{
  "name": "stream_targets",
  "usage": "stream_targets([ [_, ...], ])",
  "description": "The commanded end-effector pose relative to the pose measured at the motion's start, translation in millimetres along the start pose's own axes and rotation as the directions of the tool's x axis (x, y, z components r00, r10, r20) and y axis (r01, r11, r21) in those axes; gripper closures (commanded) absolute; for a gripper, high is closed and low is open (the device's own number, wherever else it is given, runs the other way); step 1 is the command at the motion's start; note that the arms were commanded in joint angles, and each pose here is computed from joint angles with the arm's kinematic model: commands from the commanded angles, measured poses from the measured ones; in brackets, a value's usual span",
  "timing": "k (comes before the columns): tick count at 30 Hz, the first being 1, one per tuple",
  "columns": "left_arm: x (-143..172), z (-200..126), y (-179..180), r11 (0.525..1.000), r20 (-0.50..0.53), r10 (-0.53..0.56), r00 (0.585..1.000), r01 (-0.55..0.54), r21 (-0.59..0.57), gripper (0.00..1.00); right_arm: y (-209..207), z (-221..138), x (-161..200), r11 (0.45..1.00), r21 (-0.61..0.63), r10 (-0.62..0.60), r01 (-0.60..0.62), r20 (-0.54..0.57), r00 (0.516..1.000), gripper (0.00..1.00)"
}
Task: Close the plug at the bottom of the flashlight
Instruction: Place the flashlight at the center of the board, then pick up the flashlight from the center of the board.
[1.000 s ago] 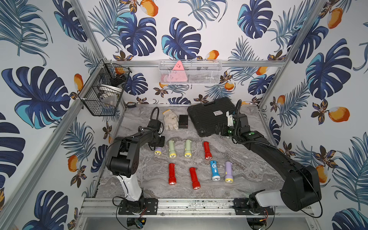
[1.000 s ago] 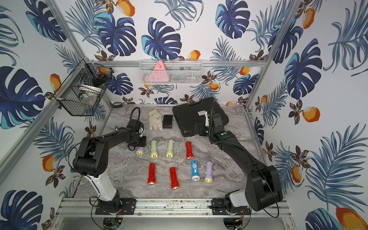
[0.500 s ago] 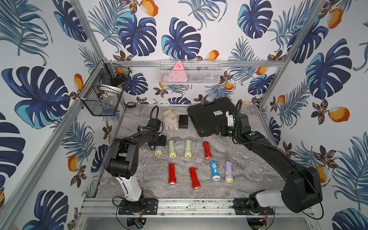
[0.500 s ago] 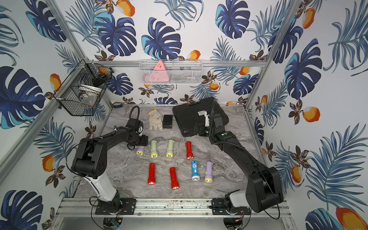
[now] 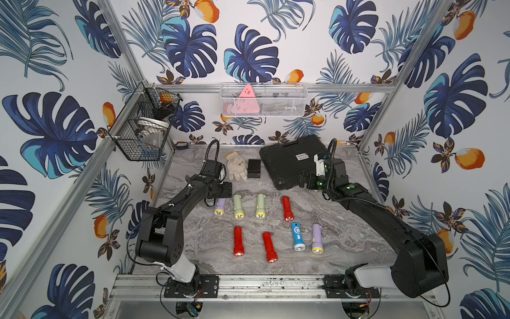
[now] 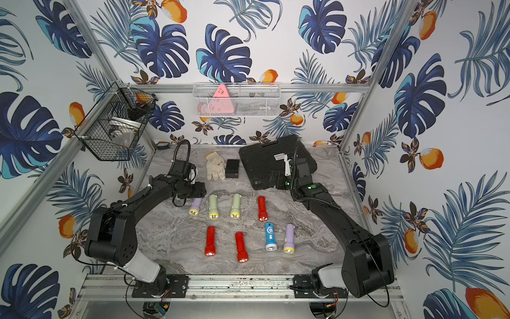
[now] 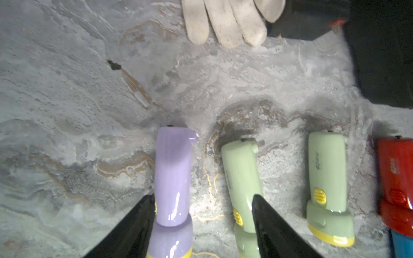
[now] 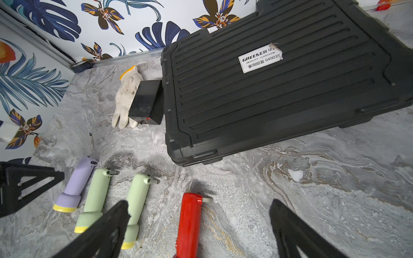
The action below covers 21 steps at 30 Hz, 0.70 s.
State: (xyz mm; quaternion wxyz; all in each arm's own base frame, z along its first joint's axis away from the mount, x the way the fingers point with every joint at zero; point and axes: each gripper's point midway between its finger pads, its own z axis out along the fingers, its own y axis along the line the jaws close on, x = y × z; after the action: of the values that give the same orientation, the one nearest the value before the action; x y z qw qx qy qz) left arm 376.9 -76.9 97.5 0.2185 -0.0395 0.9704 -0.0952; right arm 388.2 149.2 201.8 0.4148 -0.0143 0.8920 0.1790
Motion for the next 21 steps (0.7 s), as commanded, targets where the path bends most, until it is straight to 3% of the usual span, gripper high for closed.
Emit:
stream_targets([
  [1, 11.3, -0.6, -12.3, 1.0, -0.033, -0.018, 0.999, 0.019, 0.017, 0.27, -0.1, -1.6, -2.5, 1.0, 0.001, -0.014, 0.014, 0.016, 1.0, 0.0],
  [10, 24.0, 25.1, -37.3, 1.0, -0.064, 0.026, 0.998, -0.027, -0.007, 0.28, -6.0, 3.6, -1.6, 0.999, 0.031, -0.019, 0.019, 0.011, 1.0, 0.0],
  [21, 41.3, 53.7, -31.8, 0.998, -0.11, 0.03, 0.993, -0.037, -0.056, 0.29, -7.3, 4.5, -1.2, 0.999, 0.038, -0.022, 0.022, 0.01, 1.0, 0.0],
])
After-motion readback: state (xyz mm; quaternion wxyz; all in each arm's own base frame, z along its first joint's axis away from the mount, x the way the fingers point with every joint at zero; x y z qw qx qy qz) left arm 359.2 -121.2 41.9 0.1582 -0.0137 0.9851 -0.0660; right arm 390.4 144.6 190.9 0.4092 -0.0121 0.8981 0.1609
